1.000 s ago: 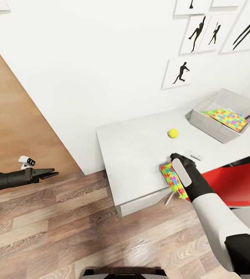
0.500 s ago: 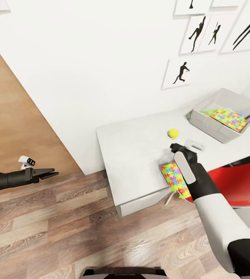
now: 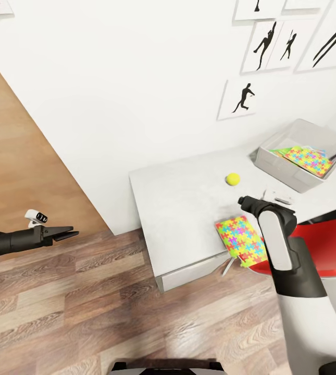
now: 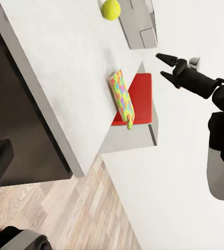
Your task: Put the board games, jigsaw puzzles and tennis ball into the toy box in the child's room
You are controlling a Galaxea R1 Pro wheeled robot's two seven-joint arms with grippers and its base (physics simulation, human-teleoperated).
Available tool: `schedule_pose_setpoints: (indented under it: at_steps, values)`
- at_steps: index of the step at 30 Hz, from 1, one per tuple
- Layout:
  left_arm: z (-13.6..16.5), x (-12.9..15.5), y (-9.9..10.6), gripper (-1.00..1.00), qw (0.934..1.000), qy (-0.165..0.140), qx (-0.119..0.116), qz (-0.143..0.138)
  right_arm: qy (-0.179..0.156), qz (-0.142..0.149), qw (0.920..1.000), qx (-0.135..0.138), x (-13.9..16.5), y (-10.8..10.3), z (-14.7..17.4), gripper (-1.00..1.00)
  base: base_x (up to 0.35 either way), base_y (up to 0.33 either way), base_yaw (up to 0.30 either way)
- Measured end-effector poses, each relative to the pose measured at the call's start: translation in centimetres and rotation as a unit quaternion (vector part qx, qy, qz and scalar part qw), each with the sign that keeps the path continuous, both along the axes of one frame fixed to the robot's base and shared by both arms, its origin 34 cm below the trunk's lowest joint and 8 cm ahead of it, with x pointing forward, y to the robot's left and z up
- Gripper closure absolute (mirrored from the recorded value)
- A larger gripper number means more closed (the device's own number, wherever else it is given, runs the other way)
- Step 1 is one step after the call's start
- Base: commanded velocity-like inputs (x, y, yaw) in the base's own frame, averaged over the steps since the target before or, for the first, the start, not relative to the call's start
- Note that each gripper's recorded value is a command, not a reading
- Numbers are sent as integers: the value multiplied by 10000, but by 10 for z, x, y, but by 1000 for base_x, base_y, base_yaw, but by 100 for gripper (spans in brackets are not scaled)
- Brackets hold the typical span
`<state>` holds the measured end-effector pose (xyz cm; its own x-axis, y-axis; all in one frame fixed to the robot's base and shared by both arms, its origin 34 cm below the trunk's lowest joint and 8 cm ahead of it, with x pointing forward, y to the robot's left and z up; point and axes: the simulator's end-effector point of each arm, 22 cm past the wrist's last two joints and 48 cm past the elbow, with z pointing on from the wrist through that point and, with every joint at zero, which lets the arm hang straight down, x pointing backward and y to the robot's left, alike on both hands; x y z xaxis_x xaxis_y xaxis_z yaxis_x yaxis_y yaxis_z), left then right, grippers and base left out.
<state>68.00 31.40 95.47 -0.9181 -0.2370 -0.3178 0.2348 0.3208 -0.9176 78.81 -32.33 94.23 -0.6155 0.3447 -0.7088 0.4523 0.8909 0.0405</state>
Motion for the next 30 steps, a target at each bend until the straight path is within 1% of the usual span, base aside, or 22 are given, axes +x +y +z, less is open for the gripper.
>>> schedule_pose_setpoints:
  at_steps: [2,5,7,10,12,14,21,25,30]
  values:
    - [0,0,0,-100,10000,2,1,0,150,-101,9998,67,-11,-11,-10,-100,-77,0,0]
    - [-1,0,0,-100,10000,4,0,-2,240,-163,9993,255,-22,-18,-21,-100,-204,0,0]
    - [-1,0,-1,-100,10000,4,0,-3,201,-72,9987,462,-22,-15,-25,-100,-208,0,0]
    - [0,0,0,-100,10000,1,-3,-2,-87,337,9945,990,-12,7,-22,-100,-82,0,0]
    - [0,0,0,-100,10000,1,-3,-2,-233,474,9914,1198,-7,14,-18,-100,-34,0,0]
    - [0,0,-1,-100,10000,1,-3,-3,-312,546,9893,1317,-5,17,-16,-100,-17,0,0]
    - [0,0,-1,-100,10000,-2,-5,-2,-373,630,9868,1448,-4,22,-14,-100,-43,9,-19]
    - [2,0,-1,-100,10000,-20,-3,-4,-392,656,9862,1470,-3,24,-13,-100,-138,64,-136]
    - [5,0,0,-100,10000,-46,3,-2,-411,693,9857,1477,-3,26,-9,-100,-42,30,-176]
